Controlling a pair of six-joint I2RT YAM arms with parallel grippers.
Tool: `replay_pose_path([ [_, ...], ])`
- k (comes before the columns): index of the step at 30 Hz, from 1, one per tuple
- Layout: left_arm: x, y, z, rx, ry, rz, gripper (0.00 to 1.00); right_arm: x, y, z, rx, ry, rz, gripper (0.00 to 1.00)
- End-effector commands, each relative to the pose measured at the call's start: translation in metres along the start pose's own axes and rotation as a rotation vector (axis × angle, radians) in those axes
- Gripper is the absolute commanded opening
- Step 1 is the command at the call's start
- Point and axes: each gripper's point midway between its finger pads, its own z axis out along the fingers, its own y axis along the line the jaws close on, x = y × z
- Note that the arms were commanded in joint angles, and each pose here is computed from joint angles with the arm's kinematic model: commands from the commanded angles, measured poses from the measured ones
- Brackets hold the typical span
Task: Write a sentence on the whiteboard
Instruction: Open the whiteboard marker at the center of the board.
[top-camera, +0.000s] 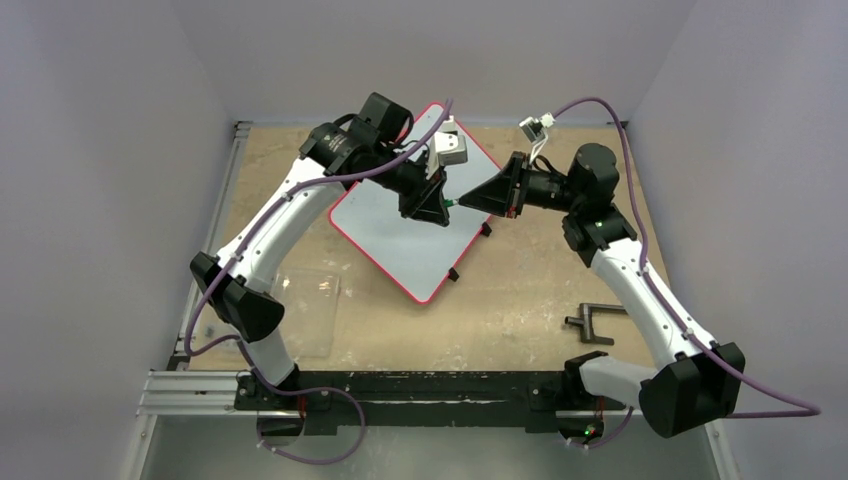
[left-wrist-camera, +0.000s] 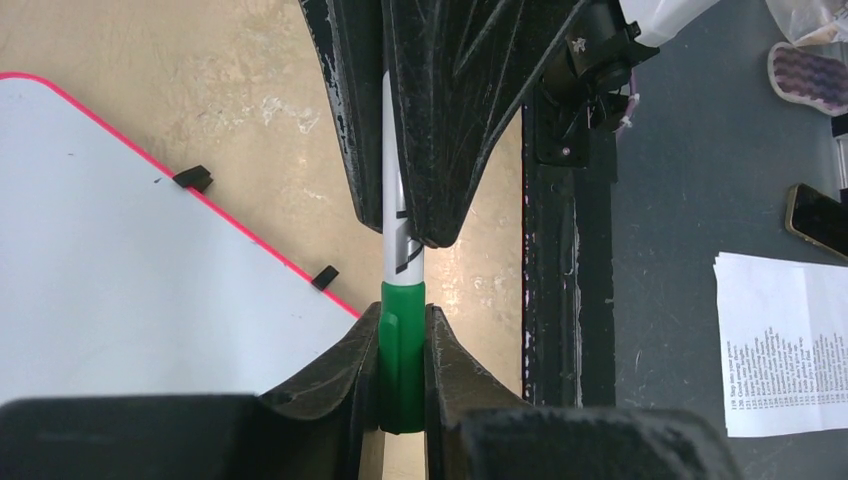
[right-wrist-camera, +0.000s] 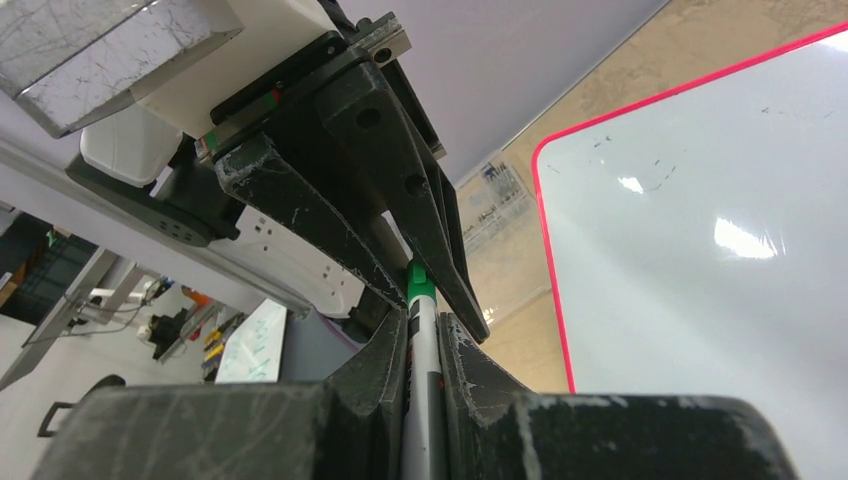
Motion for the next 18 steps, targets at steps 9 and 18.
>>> replay_pose_path([
  [9, -0.007, 0.008, -0.019, -0.158, -0.088, 0.111, 0.0, -0.016, 0.013, 0.0, 0.022, -0.049, 0.055, 0.0],
  [18, 0.016, 0.014, -0.031, -0.252, -0.077, 0.12, 0.0, -0.014, -0.002, -0.001, 0.115, -0.033, 0.108, 0.0],
])
